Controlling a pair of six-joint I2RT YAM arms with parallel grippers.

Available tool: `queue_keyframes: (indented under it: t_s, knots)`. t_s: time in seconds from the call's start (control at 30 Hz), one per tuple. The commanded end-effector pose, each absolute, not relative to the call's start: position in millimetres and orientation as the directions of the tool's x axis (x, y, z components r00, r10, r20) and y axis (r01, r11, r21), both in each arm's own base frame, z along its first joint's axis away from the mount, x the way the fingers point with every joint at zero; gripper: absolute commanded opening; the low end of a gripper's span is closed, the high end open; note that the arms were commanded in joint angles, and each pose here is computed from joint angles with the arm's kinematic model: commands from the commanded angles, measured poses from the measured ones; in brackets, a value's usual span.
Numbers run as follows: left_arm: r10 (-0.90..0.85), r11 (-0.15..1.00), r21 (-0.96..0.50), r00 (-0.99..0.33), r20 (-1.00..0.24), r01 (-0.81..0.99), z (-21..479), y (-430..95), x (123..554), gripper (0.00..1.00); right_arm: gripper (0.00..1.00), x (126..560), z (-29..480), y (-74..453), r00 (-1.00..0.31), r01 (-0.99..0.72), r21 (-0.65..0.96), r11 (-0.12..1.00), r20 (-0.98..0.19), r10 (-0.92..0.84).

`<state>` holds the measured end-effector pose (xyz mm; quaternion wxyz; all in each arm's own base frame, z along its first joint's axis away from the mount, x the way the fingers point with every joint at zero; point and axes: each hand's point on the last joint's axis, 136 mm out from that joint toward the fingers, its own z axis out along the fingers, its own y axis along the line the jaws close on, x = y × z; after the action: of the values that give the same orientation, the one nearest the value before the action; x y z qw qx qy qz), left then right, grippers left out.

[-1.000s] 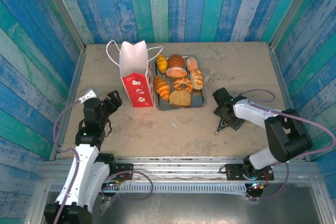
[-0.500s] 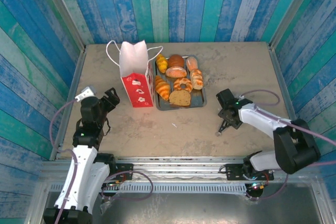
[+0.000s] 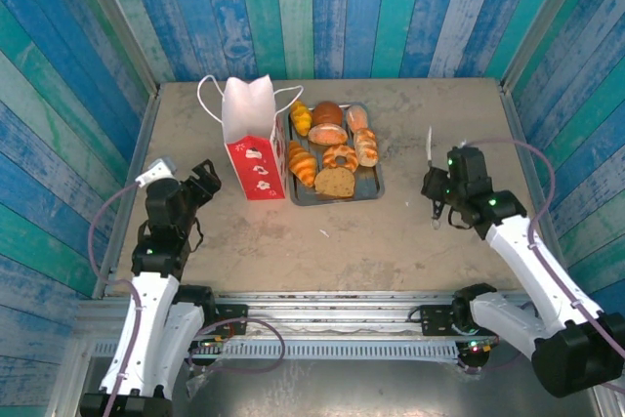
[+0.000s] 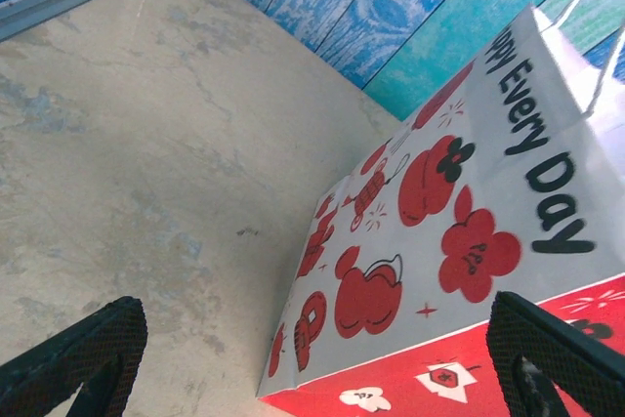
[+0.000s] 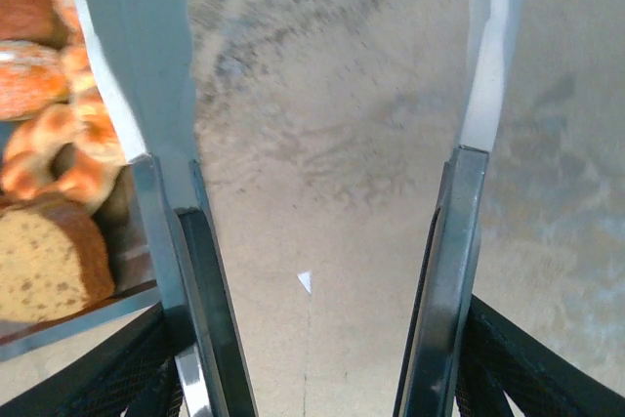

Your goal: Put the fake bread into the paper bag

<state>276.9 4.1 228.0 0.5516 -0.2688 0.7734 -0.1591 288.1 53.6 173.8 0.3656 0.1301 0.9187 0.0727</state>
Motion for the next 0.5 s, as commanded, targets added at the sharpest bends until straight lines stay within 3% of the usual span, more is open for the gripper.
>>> queue_keyframes:
  t_s: [0.0, 0.47]
  knots:
    - [-0.589, 0.807, -0.557, -0.218, -0.778, -0.195, 253.5, 1.3, 276.5, 0.94, 0.69, 284.9, 188.6, 62.2, -0.77, 0.009, 0.137, 0.991, -0.63, 0.094]
    - [-0.591, 0.807, -0.57, -0.215, -0.778, -0.155, 271.0, -4.3, 276.0, 0.94, 0.7, 301.8, 148.4, 64.0, -0.92, -0.095, 0.081, 0.992, -0.388, -0.056]
